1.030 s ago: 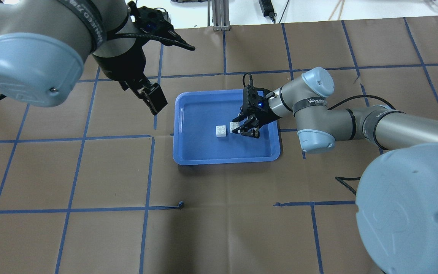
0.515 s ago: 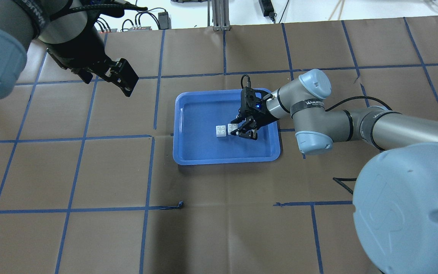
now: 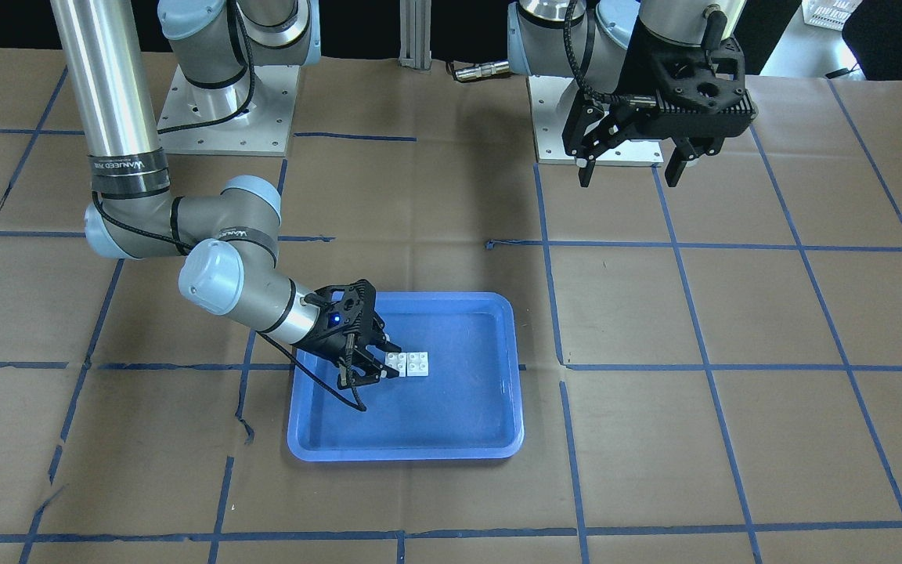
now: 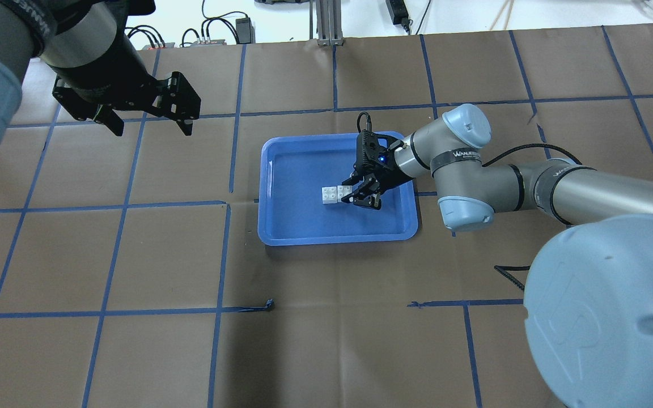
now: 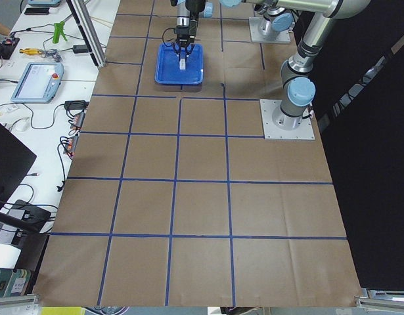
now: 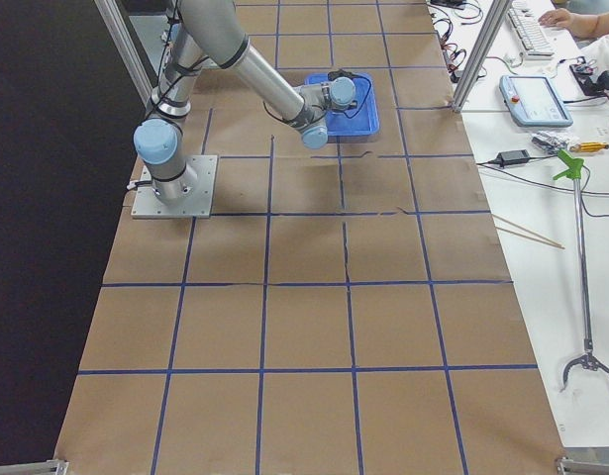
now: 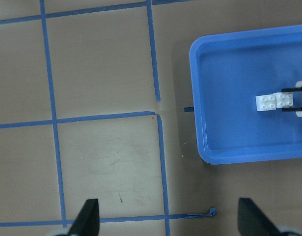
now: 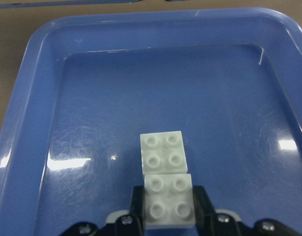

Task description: Assemble white blocks and place on blue tray

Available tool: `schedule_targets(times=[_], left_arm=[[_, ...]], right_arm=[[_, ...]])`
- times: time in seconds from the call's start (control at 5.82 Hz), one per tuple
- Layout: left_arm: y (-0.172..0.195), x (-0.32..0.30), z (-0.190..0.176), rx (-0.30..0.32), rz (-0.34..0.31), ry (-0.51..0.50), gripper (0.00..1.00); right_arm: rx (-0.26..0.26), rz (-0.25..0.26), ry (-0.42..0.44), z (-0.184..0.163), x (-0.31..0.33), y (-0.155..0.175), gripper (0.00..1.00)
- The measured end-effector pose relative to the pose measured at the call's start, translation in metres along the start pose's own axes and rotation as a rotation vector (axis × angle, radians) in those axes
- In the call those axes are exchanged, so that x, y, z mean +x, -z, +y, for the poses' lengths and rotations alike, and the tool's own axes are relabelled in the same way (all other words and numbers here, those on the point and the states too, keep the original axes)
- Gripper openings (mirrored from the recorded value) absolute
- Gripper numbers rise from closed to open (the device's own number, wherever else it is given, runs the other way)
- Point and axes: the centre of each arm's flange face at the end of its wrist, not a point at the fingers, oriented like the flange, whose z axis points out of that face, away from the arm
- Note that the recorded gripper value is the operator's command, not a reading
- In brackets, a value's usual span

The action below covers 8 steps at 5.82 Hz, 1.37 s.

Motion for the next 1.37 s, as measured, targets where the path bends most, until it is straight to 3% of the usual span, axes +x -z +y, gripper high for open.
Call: schedule_targets(times=[0.52,1.37], left_arm=[[-0.0032,0.0018,0.0019,-0.018,0.042,-0.005,1.0],[-0.0043,-0.0006,0.0013,-0.014,0.04,-0.019,1.0]], right_arm=[[0.0,-0.001,-0.002,0.0001,-0.0002,-0.0006,0.23],[0.048,-0.009,-0.007,-0.0048,-0.0009,-0.0004,0.24]])
